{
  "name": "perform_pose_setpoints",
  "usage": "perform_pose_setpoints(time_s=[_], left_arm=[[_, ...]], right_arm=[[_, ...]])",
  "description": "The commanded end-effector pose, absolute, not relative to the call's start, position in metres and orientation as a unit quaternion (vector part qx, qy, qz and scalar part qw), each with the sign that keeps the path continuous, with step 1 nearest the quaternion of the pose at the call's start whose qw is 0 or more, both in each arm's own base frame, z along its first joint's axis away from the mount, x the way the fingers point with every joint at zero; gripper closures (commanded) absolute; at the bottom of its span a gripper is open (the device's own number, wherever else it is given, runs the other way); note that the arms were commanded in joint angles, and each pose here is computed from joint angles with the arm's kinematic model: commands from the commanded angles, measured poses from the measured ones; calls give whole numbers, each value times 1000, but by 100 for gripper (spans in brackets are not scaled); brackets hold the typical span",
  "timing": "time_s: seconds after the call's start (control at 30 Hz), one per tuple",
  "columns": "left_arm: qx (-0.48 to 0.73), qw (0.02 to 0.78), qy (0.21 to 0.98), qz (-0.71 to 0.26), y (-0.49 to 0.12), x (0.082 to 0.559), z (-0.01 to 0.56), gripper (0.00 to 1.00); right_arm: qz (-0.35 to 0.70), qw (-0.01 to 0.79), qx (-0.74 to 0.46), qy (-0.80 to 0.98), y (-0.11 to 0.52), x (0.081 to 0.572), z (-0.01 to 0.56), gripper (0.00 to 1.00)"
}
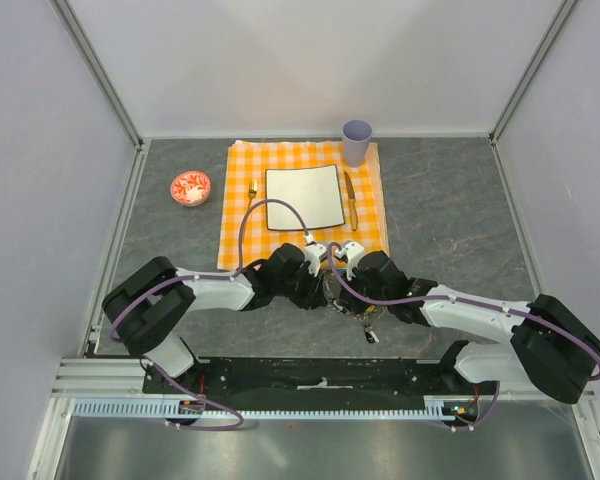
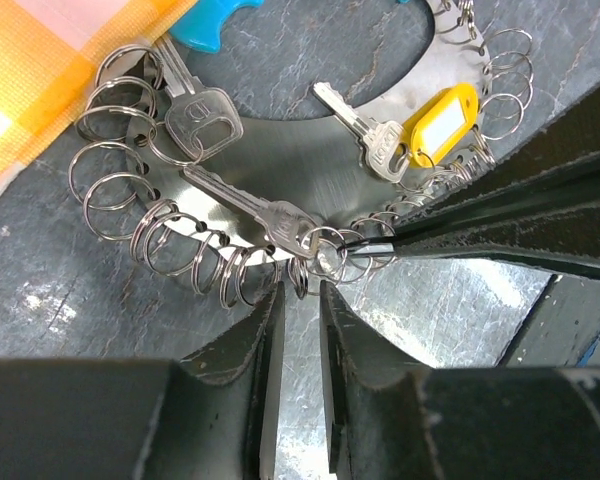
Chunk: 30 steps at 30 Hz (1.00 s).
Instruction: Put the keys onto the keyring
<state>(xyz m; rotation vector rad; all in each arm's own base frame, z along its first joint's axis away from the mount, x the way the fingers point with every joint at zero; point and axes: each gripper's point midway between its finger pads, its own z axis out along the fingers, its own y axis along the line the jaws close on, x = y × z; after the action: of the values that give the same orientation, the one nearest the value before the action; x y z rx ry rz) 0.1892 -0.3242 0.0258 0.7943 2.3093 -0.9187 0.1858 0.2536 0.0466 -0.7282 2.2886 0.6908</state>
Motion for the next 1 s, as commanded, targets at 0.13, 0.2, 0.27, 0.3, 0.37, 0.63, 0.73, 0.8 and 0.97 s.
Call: perform_pose_setpoints(time_s=[0.13, 0.2, 0.27, 0.3, 0.37, 0.63, 0.73, 0.8, 0.97], left_arm=[[321, 273, 841, -339, -334, 197, 32, 89], [323, 274, 841, -336, -332, 196, 33, 95], [322, 280, 840, -334, -330, 196, 35, 98], [323, 284, 839, -334, -329, 196, 37, 98], [320, 296, 836, -332, -326, 197, 41, 98], [314, 358, 803, -358, -323, 199, 66, 98], [313, 379, 789, -369, -322, 198, 75, 98], [309, 390, 785, -370, -318, 197, 76, 98], [295, 420, 778, -362, -310, 203, 85, 98]], right_arm=[[276, 348, -275, 852, 265, 199, 67, 89], [274, 350, -274, 853, 265, 200, 68, 90], [264, 354, -272, 855, 262, 203, 68, 94], [260, 356, -271, 856, 261, 204, 68, 95], [248, 359, -273, 857, 257, 206, 69, 100], [230, 351, -270, 867, 247, 208, 66, 100], [227, 346, -273, 869, 246, 207, 67, 100], [223, 341, -277, 870, 245, 206, 68, 100], [215, 318, -287, 878, 238, 198, 67, 100]])
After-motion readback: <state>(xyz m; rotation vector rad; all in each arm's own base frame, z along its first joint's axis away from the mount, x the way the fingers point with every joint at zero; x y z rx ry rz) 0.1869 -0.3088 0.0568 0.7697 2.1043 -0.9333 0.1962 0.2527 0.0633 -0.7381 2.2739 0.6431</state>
